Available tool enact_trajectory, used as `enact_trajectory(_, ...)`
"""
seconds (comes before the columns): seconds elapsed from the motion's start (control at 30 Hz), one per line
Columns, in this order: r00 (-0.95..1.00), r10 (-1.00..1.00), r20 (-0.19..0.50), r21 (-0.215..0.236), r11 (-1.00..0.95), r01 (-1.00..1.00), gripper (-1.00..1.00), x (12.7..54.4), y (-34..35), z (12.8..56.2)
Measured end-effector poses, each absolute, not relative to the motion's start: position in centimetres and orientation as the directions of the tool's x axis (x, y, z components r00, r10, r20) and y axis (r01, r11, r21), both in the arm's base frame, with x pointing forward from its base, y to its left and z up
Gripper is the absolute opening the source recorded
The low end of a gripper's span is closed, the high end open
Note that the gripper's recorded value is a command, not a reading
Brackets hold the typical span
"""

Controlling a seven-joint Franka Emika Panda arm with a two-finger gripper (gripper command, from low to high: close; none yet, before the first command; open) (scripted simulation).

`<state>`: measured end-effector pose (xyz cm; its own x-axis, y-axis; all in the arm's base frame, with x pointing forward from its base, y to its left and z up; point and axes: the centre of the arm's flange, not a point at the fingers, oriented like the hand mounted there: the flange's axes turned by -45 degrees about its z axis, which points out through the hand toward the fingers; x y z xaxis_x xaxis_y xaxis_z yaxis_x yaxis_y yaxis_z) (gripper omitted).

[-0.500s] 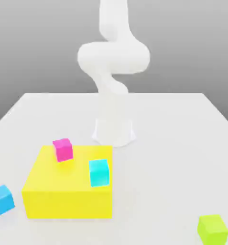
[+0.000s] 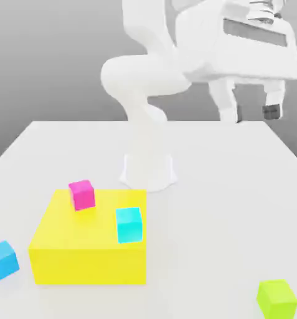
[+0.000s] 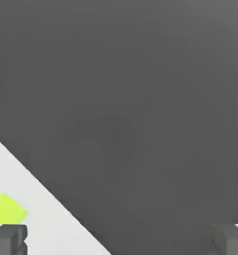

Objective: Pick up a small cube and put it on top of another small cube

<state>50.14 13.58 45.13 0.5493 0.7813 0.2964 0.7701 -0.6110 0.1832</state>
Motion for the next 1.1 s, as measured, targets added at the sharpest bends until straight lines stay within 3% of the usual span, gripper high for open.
enact_trajectory(0.2, 0.294, 0.944, 0.15, 0.139, -0.314, 0.939, 0.0, 50.3, 19.5, 34.4)
enact_trajectory(0.4, 0.008, 0.999, 0.031, 0.044, -0.009, 0.999, 0.0, 48.4, 23.0, 23.5)
enact_trajectory(0.47, -0.075, 0.997, 0.007, 0.013, 0.075, 0.997, 0.0, 47.6, 23.9, 20.0)
enact_trajectory(0.6, -0.104, 0.995, 0.0, 0.001, 0.104, 0.995, 0.0, 47.3, 24.1, 14.1)
enact_trajectory(0.63, -0.105, 0.994, 0.0, 0.0, 0.105, 0.994, -1.0, 47.2, 24.1, 13.3)
enact_trajectory(0.87, -0.106, 0.994, -0.001, -0.002, 0.106, 0.994, -1.0, 47.2, 24.1, 13.4)
enact_trajectory(1.0, -0.106, 0.994, -0.001, -0.002, 0.106, 0.994, -1.0, 47.2, 24.1, 18.3)
enact_trajectory(1.1, 0.043, 0.999, -0.005, 0.0, -0.043, 0.999, -1.0, 47.7, 19.9, 21.6)
